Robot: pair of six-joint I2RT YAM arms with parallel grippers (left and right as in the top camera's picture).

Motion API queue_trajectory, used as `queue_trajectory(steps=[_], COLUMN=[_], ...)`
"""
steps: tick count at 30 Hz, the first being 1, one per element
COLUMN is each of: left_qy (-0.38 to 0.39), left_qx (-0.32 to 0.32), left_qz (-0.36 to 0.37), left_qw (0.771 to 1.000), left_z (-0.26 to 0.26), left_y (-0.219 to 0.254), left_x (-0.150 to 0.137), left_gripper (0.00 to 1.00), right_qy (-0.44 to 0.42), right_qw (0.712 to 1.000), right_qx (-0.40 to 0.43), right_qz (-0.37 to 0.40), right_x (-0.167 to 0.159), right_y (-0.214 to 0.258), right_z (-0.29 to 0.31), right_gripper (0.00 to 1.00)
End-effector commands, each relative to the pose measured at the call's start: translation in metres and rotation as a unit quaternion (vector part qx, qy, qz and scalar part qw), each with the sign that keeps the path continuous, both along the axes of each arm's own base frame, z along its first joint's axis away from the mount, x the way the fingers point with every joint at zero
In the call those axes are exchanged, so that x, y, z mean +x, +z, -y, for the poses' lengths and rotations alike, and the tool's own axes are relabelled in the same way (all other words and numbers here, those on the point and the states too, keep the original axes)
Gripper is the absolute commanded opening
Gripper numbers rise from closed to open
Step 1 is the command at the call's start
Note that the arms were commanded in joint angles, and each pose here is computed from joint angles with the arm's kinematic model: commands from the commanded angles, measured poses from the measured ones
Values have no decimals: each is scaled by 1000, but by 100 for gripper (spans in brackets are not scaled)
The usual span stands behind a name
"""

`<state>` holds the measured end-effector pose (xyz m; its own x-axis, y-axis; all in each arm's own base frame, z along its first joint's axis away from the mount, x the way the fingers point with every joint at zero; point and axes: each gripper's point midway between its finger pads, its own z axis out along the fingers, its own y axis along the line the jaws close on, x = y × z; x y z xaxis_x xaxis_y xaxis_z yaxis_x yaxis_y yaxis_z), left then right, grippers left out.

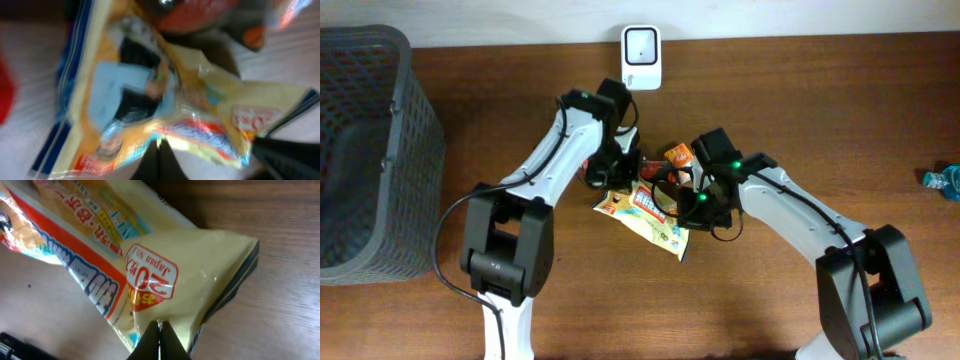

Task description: Scan the item barcode

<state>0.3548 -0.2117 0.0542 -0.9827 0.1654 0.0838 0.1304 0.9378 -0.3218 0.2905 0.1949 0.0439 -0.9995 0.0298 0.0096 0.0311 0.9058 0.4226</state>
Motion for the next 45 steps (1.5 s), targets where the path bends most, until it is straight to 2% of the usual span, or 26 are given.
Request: queue_trajectory(steps=[1,5,10,17,19,23,25,27,34,37,41,45], left_qy=[32,98,121,151,153,155,158,192,216,215,213,203], left_qx=[19,149,176,174,153,116,120,145,155,159,158,125], left_qz=[-9,-9,-52,-53,-41,-15,4,15,13,6,-3,-18], left_qw=[999,984,976,972,975,981,980,970,964,964,964,971], left_z=[-10,-64,-92,-97,-91,-78,-81,-93,-108,-109,-108,-90], left_y=[-34,-61,-64,-24,-3,18,17,15,14,10,6,7], left_x=[-9,-16,-33,-29,-26,-21,-13,-6,-3,-7,-12,-17], left_gripper=[0,0,0,0,0,0,0,0,0,0,0,0], right_qy=[-6,-57,-110,-55,-17,45,73,98,84,38,5,-15], right_qw=[1000,998,991,996,999,991,982,975,980,991,999,999], right_qx=[4,-29,-71,-70,-26,116,159,184,182,124,40,31], right_qz=[-5,-18,-15,29,41,50,63,75,14,-12,0,7], right_x=[-5,-2,14,46,50,45,42,42,35,41,55,68], right_y=[-10,-27,-32,16,37,67,74,76,29,-6,-36,-40], right_z=[1,30,73,80,64,7,-19,-41,-85,-74,-43,-23], right_gripper=[4,5,4,4,4,4,4,4,4,4,4,4])
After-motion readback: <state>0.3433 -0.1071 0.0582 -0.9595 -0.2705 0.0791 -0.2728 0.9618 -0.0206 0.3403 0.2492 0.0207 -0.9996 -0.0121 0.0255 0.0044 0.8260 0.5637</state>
